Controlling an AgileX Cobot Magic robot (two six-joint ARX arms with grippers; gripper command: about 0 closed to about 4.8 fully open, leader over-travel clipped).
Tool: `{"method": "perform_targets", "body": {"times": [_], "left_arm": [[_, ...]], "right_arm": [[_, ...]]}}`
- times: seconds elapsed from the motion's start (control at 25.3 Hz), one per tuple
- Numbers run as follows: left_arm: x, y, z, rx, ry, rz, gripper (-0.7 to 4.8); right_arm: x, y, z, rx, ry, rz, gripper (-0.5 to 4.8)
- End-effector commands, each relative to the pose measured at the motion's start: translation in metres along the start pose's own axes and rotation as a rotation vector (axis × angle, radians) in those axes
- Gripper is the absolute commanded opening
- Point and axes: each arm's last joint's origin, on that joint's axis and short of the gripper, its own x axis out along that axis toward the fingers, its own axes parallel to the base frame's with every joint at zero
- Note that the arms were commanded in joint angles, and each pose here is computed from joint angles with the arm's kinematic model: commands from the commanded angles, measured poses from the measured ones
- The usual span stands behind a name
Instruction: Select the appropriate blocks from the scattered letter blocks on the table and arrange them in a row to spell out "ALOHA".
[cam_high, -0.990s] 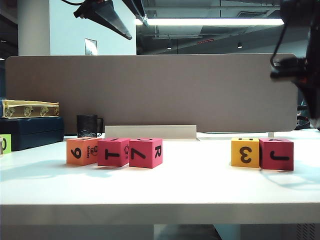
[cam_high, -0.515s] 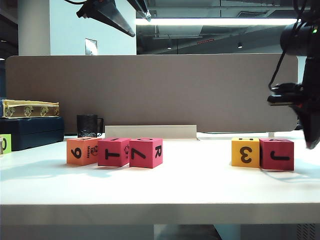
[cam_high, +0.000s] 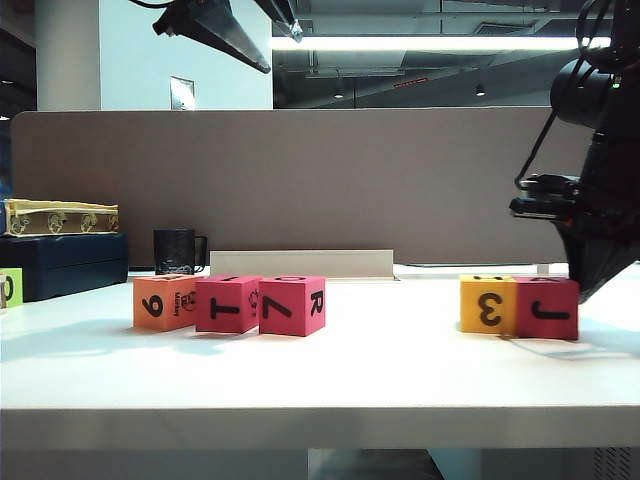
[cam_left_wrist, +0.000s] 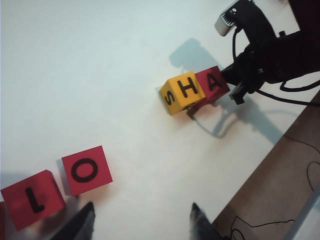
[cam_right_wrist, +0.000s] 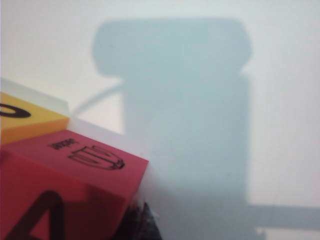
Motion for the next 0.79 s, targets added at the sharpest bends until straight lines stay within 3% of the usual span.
{"method": "perform_targets", "body": {"times": [0.04, 0.36, 0.48, 0.79], "left_arm": [[-0.004, -0.002, 0.004, 0.015, -0.033, -0.003, 2.36], [-0.004, -0.002, 0.004, 0.016, -0.036, -0.003, 2.36], [-0.004, -0.001, 0.004, 0.016, -0.036, -0.003, 2.36], [-0.004, -0.001, 0.004, 0.019, -0.035, -0.003, 2.36]], "right_arm": [[0.0, 0.007, 0.004, -0.016, -0.034, 0.049, -0.04], [0.0, 0.028, 0.008, -0.069, -0.083, 0.099, -0.04], [0.001, 0.046, 0.008, -0.106, -0.103, 0.144, -0.04], [0.019, 0.068, 0.001, -0.116, -0.04, 0.194, -0.04]]}}
